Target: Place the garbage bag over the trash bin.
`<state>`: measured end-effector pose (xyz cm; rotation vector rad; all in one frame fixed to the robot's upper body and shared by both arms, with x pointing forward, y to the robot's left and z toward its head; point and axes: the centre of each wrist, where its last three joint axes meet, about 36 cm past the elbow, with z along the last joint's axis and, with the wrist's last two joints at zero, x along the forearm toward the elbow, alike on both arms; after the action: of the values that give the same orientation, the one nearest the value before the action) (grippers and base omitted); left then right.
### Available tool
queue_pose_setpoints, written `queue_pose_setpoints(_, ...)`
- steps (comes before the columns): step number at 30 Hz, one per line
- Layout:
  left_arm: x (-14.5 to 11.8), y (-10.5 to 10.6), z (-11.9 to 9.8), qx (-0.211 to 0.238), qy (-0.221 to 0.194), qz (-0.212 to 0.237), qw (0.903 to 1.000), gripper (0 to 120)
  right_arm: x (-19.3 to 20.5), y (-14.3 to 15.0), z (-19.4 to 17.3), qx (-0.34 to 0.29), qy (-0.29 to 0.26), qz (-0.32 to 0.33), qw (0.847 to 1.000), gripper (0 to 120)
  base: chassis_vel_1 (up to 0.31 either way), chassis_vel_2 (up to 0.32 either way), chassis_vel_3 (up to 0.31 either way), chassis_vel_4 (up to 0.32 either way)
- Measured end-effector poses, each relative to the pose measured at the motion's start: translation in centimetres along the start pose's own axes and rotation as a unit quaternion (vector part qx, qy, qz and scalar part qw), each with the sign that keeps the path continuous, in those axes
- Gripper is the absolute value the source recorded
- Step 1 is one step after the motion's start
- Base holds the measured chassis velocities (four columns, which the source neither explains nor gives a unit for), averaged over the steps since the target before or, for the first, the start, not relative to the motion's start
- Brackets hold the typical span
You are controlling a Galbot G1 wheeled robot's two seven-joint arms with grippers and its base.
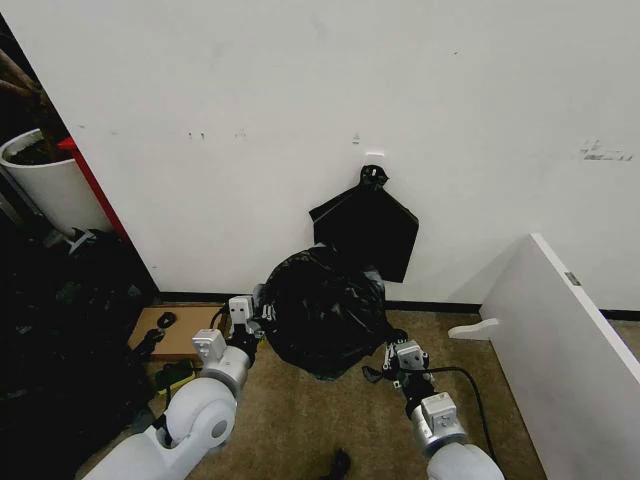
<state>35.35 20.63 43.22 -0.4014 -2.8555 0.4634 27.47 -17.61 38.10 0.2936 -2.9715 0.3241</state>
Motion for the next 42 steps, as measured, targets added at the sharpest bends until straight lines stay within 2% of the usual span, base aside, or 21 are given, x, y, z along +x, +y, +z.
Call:
queue_pose_setpoints(6,0.0,-0.4,-0.6,0.029,0.017,0.01,0.9994,1,-0.2,0.1,0.8,0.0,-0.004,0.004,1.0,0,0.0,0.0,0.0,0.0)
queue_pose_setpoints(11,-0.1,0.0,-0.6,0.022,0.023,0.003,0.9995,1,0.0,0.1,0.9,-0.001,-0.011,0.01,1.0,1,0.0,0.0,0.0,0.0)
queue_pose_setpoints(18,-0.6,1.0,-0.3,0.021,0.024,-0.016,0.9994,1,0.5,-0.2,0.2,-0.02,-0.032,0.012,0.999,23,0.0,0.0,0.0,0.0)
queue_pose_setpoints(19,-0.8,1.3,-0.3,0.02,0.025,-0.02,0.9993,1,0.5,-0.4,0.0,-0.029,-0.039,0.014,0.999,30,0.0,0.0,0.0,0.0)
queue_pose_setpoints(20,-0.9,1.4,-0.2,0.019,0.025,-0.021,0.9993,1,0.5,-0.5,-0.1,-0.033,-0.043,0.015,0.998,30,0.0,0.0,0.0,0.0)
queue_pose_setpoints(21,-1.0,1.6,-0.2,0.018,0.025,-0.024,0.9992,1,0.6,-0.6,-0.3,-0.039,-0.047,0.017,0.998,38,0.0,0.0,0.0,0.0)
queue_pose_setpoints(23,-1.1,1.8,-0.2,0.017,0.025,-0.027,0.9992,1,0.6,-0.7,-0.4,-0.042,-0.05,0.018,0.998,41,0.0,0.0,0.0,0.0)
queue_pose_setpoints(26,-1.4,2.3,-0.1,0.008,0.02,-0.031,0.9993,1,0.8,-1.0,-1.0,-0.05,-0.056,0.021,0.997,52,0.0,0.0,0.0,0.0)
queue_pose_setpoints(28,-1.6,3.3,0.2,-0.009,0.001,-0.01,0.9999,1,0.8,-1.8,-1.5,-0.065,-0.066,0.025,0.995,63,0.0,0.0,0.0,0.0)
queue_pose_setpoints(30,-1.5,4.1,0.2,0.0,-0.003,0.042,0.9991,1,0.8,-2.8,-1.7,-0.077,-0.08,0.017,0.994,69,0.0,0.0,0.0,0.0)
queue_pose_setpoints(31,-1.5,4.1,0.2,0.0,-0.003,0.042,0.9991,1,0.8,-2.8,-1.7,-0.077,-0.08,0.017,0.994,69,0.0,0.0,0.0,0.0)
queue_pose_setpoints(32,-1.6,4.9,0.5,0.008,-0.007,0.073,0.9973,1,0.7,-3.6,-1.9,-0.086,-0.091,0.009,0.992,74,0.0,0.0,0.0,0.0)
queue_pose_setpoints(37,-2.6,9.0,1.1,0.001,-0.014,0.146,0.9892,1,0.4,-7.6,-2.3,-0.093,-0.133,-0.032,0.986,94,0.0,0.0,0.0,0.0)
queue_pose_setpoints(39,-2.6,9.3,1.2,-0.005,-0.014,0.151,0.9884,1,0.4,-8.0,-2.3,-0.091,-0.136,-0.035,0.986,97,0.0,0.0,0.0,0.0)
queue_pose_setpoints(42,-2.6,11.1,1.9,-0.042,-0.013,0.158,0.9864,1,0.2,-9.8,-2.2,-0.08,-0.151,-0.061,0.983,100,0.0,0.0,0.0,0.0)
